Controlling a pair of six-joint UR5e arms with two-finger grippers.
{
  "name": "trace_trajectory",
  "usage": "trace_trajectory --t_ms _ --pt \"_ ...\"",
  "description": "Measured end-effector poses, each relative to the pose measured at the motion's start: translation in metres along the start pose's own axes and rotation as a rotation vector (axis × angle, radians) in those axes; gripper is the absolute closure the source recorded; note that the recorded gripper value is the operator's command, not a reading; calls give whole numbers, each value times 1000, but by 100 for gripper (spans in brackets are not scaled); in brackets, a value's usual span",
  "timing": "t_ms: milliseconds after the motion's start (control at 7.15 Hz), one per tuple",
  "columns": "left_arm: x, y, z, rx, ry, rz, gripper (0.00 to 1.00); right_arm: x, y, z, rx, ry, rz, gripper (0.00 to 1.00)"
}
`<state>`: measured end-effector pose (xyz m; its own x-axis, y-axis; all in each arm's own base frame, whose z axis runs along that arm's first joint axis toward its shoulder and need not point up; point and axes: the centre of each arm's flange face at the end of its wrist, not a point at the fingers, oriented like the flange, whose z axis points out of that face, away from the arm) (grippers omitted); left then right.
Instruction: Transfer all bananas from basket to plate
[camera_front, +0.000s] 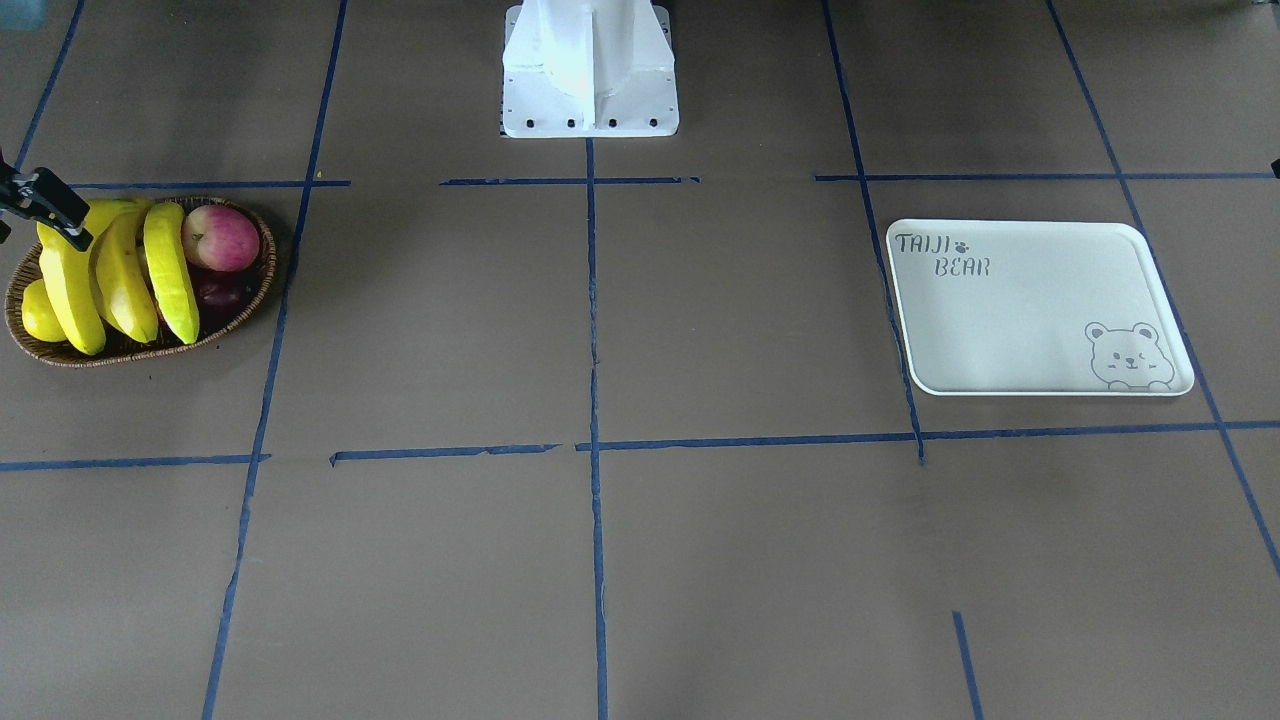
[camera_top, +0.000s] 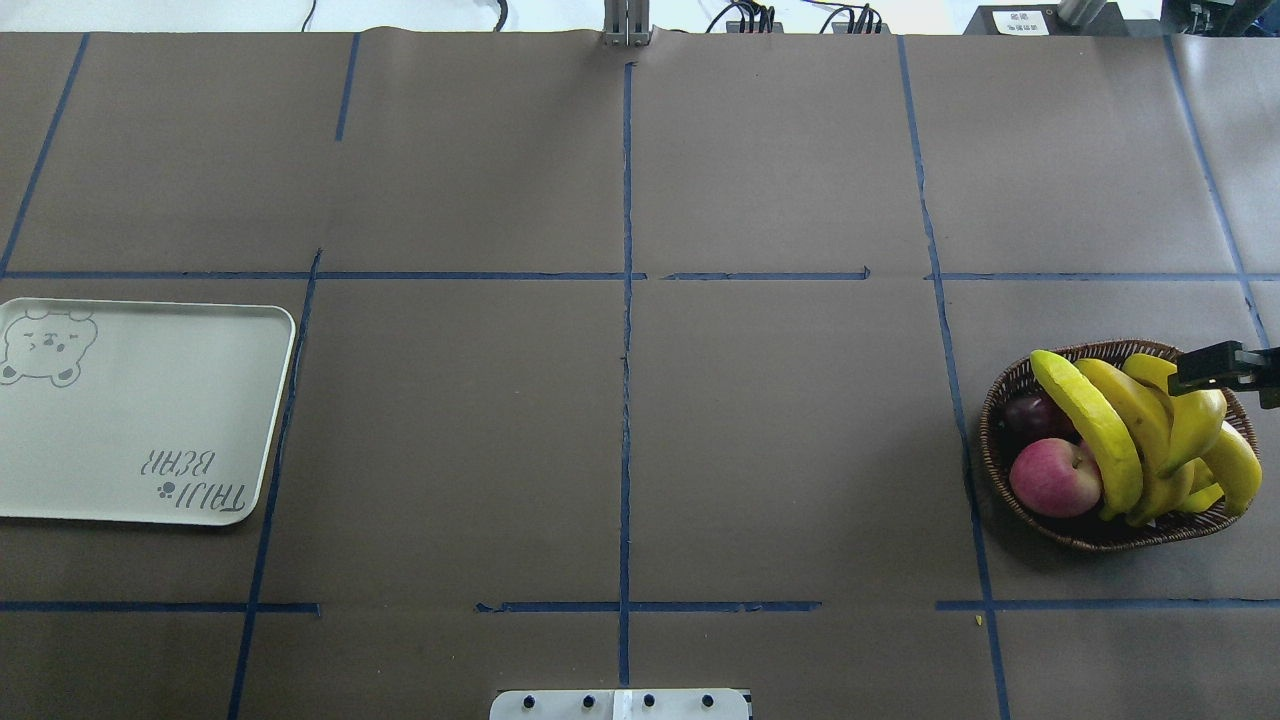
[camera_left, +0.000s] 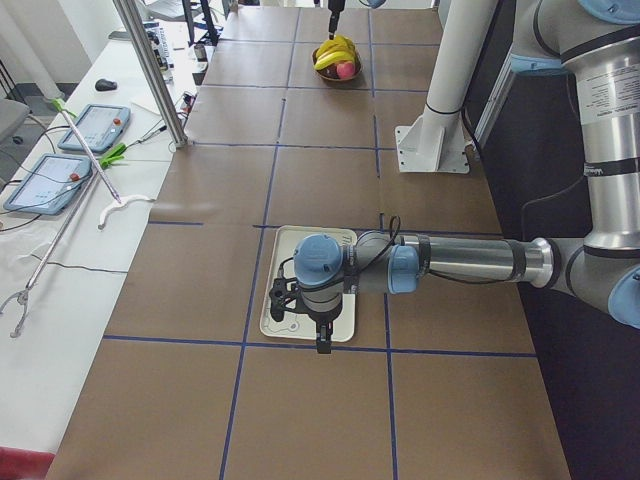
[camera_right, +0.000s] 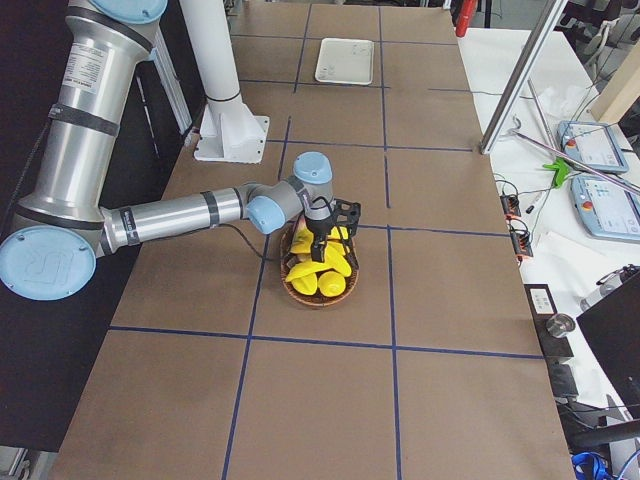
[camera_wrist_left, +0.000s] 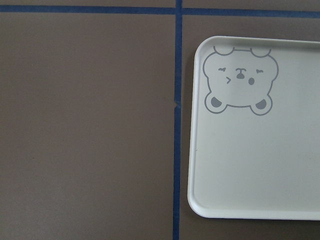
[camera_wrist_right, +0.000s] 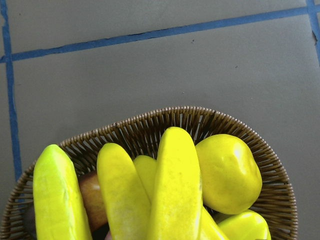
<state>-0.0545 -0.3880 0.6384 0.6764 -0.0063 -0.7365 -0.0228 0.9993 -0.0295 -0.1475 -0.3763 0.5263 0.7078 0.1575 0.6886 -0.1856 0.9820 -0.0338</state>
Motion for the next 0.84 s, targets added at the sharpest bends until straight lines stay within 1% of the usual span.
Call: trace_trajectory --t_ms 140,280,420,560,699,839 --pt "0 0 0 -1 0 0 0 1 3 8 0 14 -1 16" --pt "0 0 1 -1 0 0 0 1 6 14 -5 23 -5 32" --pt "0 0 1 -2 0 0 0 -2 8 17 -11 25 -11 63" --pt "0 0 0 -1 0 0 0 -4 9 19 -14 23 -18 86" --pt "0 0 1 -2 0 0 0 -6 9 18 -14 19 -22 95" --pt "0 0 1 -2 0 -1 0 -8 9 16 -13 14 -26 99"
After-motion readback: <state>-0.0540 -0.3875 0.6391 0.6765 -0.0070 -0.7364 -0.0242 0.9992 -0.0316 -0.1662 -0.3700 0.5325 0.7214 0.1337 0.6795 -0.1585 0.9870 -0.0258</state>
